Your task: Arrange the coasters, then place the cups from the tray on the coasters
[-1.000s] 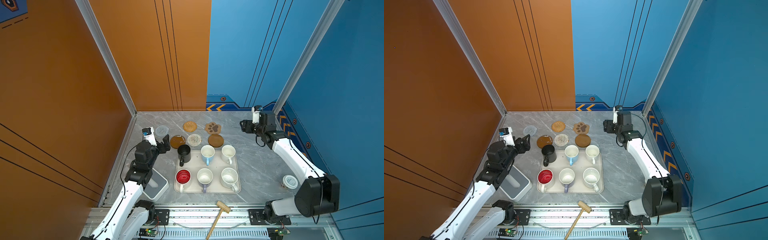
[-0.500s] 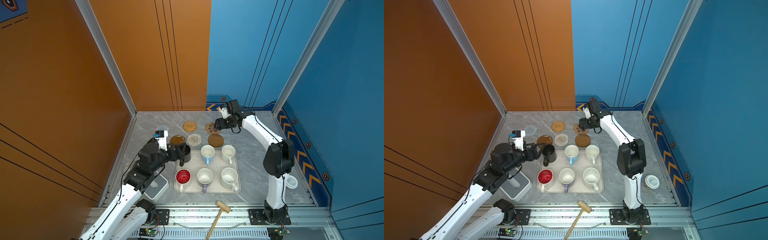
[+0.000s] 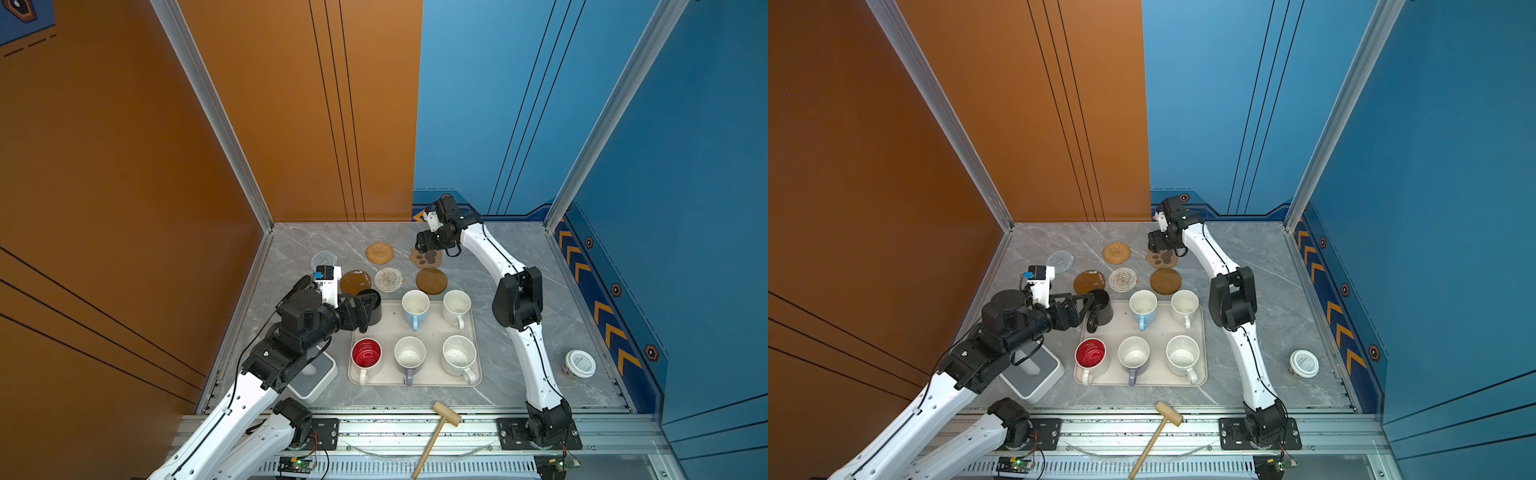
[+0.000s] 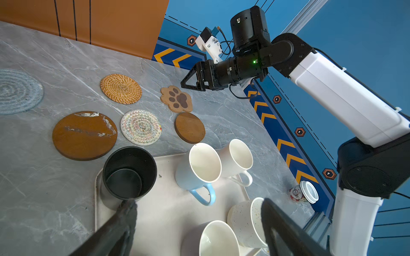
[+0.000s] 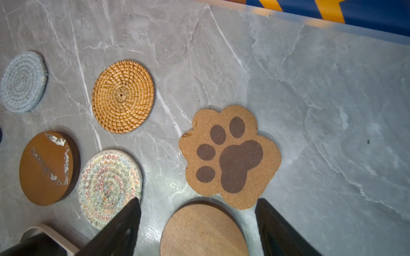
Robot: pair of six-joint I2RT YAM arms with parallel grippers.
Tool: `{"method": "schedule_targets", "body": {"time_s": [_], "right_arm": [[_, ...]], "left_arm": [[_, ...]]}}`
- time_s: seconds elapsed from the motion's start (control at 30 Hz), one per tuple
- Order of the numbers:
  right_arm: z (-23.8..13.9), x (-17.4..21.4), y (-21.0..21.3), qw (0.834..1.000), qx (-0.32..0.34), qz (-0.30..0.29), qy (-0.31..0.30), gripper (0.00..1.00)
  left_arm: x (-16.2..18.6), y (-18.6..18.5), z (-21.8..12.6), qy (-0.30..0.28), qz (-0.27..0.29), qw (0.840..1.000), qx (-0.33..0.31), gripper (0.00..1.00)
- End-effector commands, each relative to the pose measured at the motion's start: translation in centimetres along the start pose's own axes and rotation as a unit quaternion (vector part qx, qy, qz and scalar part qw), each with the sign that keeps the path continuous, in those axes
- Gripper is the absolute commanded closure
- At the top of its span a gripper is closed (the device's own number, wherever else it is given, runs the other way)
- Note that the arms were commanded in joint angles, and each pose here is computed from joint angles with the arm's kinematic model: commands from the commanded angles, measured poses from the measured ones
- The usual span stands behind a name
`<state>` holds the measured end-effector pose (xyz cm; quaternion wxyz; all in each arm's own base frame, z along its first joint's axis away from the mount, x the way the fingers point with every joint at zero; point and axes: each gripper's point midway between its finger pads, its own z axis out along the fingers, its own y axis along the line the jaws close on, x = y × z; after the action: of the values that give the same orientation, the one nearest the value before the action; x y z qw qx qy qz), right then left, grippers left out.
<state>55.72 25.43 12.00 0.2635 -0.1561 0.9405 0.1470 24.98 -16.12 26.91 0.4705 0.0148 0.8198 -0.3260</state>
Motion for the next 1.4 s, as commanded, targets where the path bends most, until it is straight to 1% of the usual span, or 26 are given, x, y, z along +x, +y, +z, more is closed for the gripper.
{"method": "schedule_targets", "body": {"time_s": [0.0, 0.17, 0.27, 0.43, 0.57, 0.7, 0.87, 1.03, 1.17, 1.37], "right_arm": [[0.9, 0.4, 1.1, 0.999, -0.030, -0.005, 0.014, 0.18], [2.7, 0.1, 2.4, 0.997, -0.077, -0.016, 0.008, 0.16], [3.7, 0.0, 2.0, 0.997, -0.072, -0.014, 0.003, 0.14], [4.8, 0.2, 1.0, 0.999, -0.038, -0.029, 0.000, 0.09], [5.5, 0.3, 1.3, 0.998, -0.045, -0.043, -0.001, 0.05], [6.3, 0.6, 0.8, 0.998, -0.046, -0.035, 0.001, 0.03], [7.1, 1.6, -0.2, 0.998, -0.064, 0.006, 0.019, 0.08], [7.6, 2.8, -1.3, 0.997, -0.064, 0.026, 0.042, 0.11], [7.9, 3.9, -2.6, 0.996, -0.049, 0.043, 0.061, 0.12], [7.7, 6.1, -5.9, 0.992, -0.017, 0.080, 0.101, 0.16]], "left_arm": [[-0.6, -0.3, -0.6, -0.008, -0.004, 1.000, -0.005, 0.12], [-0.3, 0.5, -0.5, -0.009, -0.003, 1.000, -0.021, 0.11], [-0.1, 1.1, -0.3, -0.008, -0.002, 0.999, -0.035, 0.10], [0.1, 1.3, 0.1, -0.002, -0.002, 0.999, -0.042, 0.08], [0.3, 1.7, 0.8, 0.005, 0.000, 0.999, -0.050, 0.07], [0.5, 1.9, 1.6, 0.013, -0.002, 0.998, -0.054, 0.07], [0.6, 1.8, 2.4, 0.022, 0.000, 0.998, -0.053, 0.07], [0.9, 2.0, 2.7, 0.025, -0.003, 0.998, -0.055, 0.07], [1.0, 2.1, 2.6, 0.024, -0.007, 0.998, -0.056, 0.07], [0.9, 2.0, 2.4, 0.019, -0.010, 0.998, -0.053, 0.07]]}}
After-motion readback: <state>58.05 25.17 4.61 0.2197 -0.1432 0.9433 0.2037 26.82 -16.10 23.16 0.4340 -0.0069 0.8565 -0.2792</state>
